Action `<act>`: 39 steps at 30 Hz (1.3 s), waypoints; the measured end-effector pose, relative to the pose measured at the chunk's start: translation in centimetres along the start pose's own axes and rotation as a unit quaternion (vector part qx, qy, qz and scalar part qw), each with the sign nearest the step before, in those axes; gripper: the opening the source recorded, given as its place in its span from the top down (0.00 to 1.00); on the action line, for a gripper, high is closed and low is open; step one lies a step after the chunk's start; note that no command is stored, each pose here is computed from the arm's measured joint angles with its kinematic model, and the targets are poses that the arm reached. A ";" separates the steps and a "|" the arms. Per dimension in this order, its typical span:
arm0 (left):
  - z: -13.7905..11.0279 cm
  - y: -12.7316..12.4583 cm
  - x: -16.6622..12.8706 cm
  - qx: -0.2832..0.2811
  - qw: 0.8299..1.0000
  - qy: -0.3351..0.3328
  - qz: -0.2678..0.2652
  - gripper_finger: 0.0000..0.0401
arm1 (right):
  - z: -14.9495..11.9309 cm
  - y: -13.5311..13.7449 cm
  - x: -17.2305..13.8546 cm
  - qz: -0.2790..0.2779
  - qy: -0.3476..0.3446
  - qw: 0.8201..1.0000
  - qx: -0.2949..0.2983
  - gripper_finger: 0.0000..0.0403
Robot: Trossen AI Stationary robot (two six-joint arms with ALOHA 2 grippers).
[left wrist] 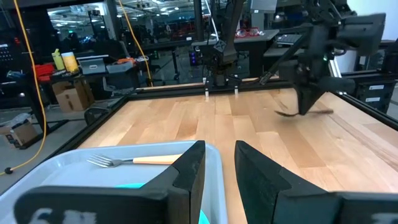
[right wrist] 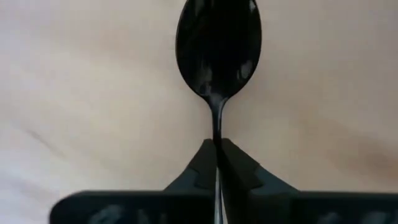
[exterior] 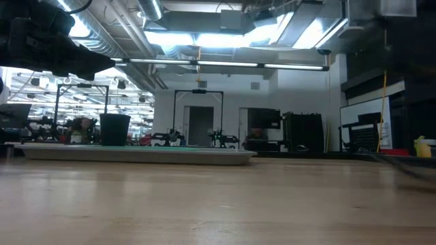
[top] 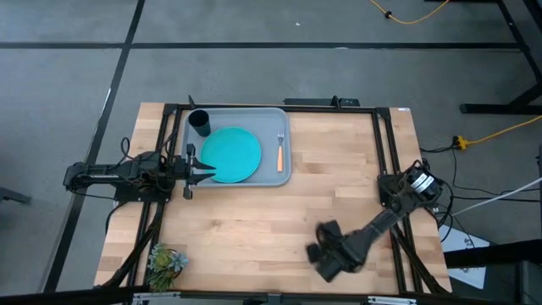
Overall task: Pick and place plate/cup/fork/spoon on tray
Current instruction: Put the black spoon on the serving tray left beside the yellow fork
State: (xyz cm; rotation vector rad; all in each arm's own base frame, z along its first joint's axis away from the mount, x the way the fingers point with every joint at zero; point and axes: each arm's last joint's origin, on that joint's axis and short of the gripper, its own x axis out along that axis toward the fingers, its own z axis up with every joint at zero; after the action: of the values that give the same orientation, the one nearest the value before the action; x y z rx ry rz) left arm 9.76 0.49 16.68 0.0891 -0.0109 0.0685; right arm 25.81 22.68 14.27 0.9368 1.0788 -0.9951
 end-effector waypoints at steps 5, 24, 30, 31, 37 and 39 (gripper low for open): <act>0.0 0.0 0.0 0.000 1.000 0.000 0.000 0.80 | 3.4 2.8 -1.5 0.069 -0.135 0.988 0.027 0.99; 0.0 0.0 0.0 0.000 1.000 0.000 0.000 0.80 | 31.8 6.4 2.8 0.164 -0.127 0.974 0.090 0.99; 0.0 0.0 0.0 0.000 1.000 0.000 0.000 0.80 | 36.6 4.3 3.4 0.183 -0.110 0.966 0.143 0.99; 0.0 0.0 0.0 0.000 1.000 0.000 0.000 0.80 | 36.7 4.1 3.4 0.185 -0.102 0.967 0.143 0.99; 0.0 0.0 0.0 0.000 1.000 0.000 0.000 0.80 | 37.0 4.6 3.9 0.193 -0.097 0.966 0.143 0.99; 0.0 0.0 0.0 0.000 1.000 0.000 0.000 0.80 | 37.5 5.7 4.1 0.203 -0.097 0.967 0.121 0.98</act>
State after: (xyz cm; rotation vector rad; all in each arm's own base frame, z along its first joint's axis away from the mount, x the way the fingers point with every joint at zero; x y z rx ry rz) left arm 9.76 0.50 16.69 0.0892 -0.0113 0.0687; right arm 41.34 -11.81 18.94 1.1758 0.5767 -0.8641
